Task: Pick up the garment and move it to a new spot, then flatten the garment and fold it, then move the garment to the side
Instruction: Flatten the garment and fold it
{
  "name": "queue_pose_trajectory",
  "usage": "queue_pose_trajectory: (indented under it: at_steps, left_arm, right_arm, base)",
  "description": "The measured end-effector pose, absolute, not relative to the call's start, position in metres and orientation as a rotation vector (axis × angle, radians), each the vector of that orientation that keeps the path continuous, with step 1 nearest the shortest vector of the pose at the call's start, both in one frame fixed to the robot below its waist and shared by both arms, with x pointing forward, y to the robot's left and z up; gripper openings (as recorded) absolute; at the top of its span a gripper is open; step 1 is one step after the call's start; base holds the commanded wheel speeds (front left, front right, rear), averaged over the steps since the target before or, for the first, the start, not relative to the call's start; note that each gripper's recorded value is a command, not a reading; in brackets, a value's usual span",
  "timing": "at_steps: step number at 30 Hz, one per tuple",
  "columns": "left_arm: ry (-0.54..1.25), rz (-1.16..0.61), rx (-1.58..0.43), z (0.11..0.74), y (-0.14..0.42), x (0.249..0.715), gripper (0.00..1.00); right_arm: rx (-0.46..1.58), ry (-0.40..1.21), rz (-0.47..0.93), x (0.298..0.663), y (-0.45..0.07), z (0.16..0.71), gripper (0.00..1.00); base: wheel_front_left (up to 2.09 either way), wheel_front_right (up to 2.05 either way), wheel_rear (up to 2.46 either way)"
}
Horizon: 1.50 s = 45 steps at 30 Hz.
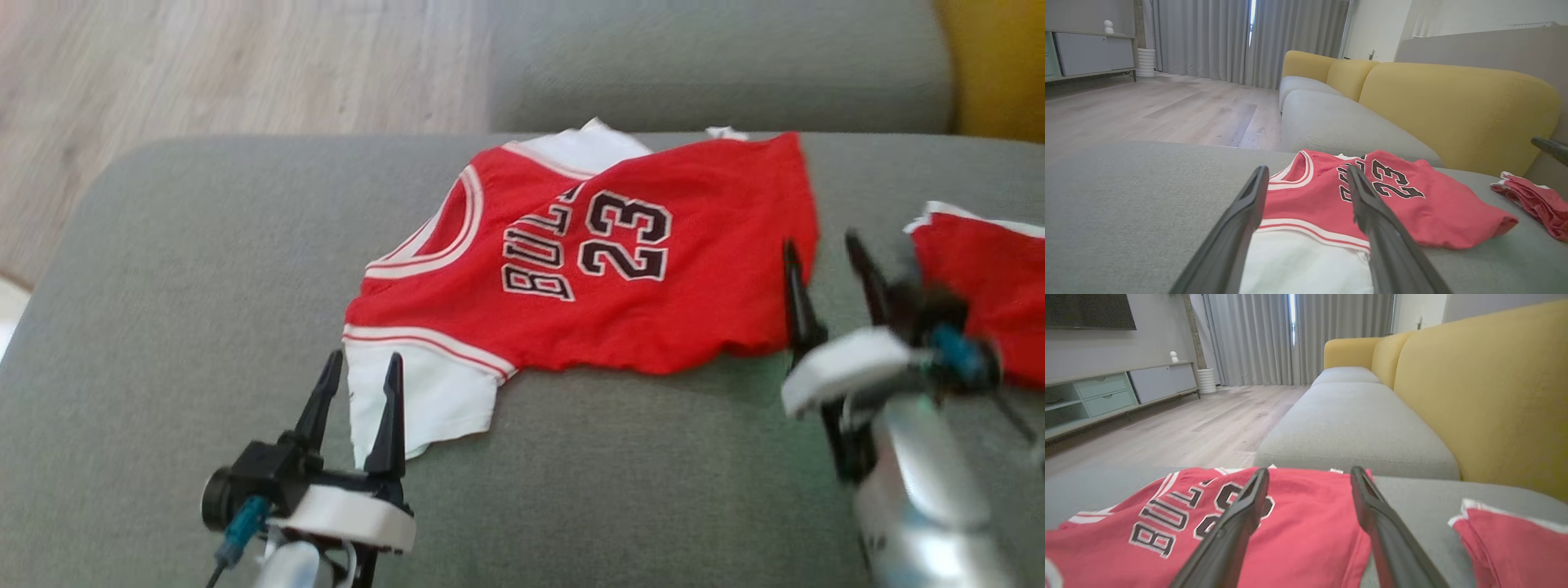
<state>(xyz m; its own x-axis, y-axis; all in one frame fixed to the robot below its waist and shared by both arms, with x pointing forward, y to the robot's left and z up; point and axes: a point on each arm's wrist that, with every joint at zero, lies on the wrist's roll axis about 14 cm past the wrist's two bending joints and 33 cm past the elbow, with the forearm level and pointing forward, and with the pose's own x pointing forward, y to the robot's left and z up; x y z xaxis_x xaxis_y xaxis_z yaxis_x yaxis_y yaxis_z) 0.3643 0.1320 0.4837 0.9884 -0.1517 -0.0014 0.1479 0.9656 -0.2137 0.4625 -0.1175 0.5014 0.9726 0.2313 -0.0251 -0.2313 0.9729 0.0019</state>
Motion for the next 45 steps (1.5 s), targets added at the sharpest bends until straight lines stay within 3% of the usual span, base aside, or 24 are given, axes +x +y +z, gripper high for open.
queue_pose_trajectory:
  at_steps: [10, 15, 27, 45]
  left_arm:
    - [0.036, -0.179, -0.217, 0.477, 0.12, 0.352, 1.0]
    - [0.044, -0.179, -0.217, 0.474, 0.12, 0.349, 1.0]
    - [0.053, -0.154, -0.22, 0.471, 0.128, 0.347, 1.0]
    - [0.105, -0.117, -0.22, 0.454, 0.142, 0.364, 1.0]
  right_arm:
    - [0.143, 0.093, 0.144, 0.383, -0.147, 0.461, 1.0]
    - [0.152, 0.141, 0.137, 0.362, -0.148, 0.444, 1.0]
    - [0.109, 0.153, 0.172, 0.369, -0.138, 0.44, 1.0]
    - [-0.099, 0.424, 0.288, 0.41, -0.111, 0.381, 1.0]
  base:
    - [0.0, 0.0, 0.0]
    - [0.0, 0.0, 0.0]
    - [0.0, 0.0, 0.0]
    - [0.0, 0.0, 0.0]
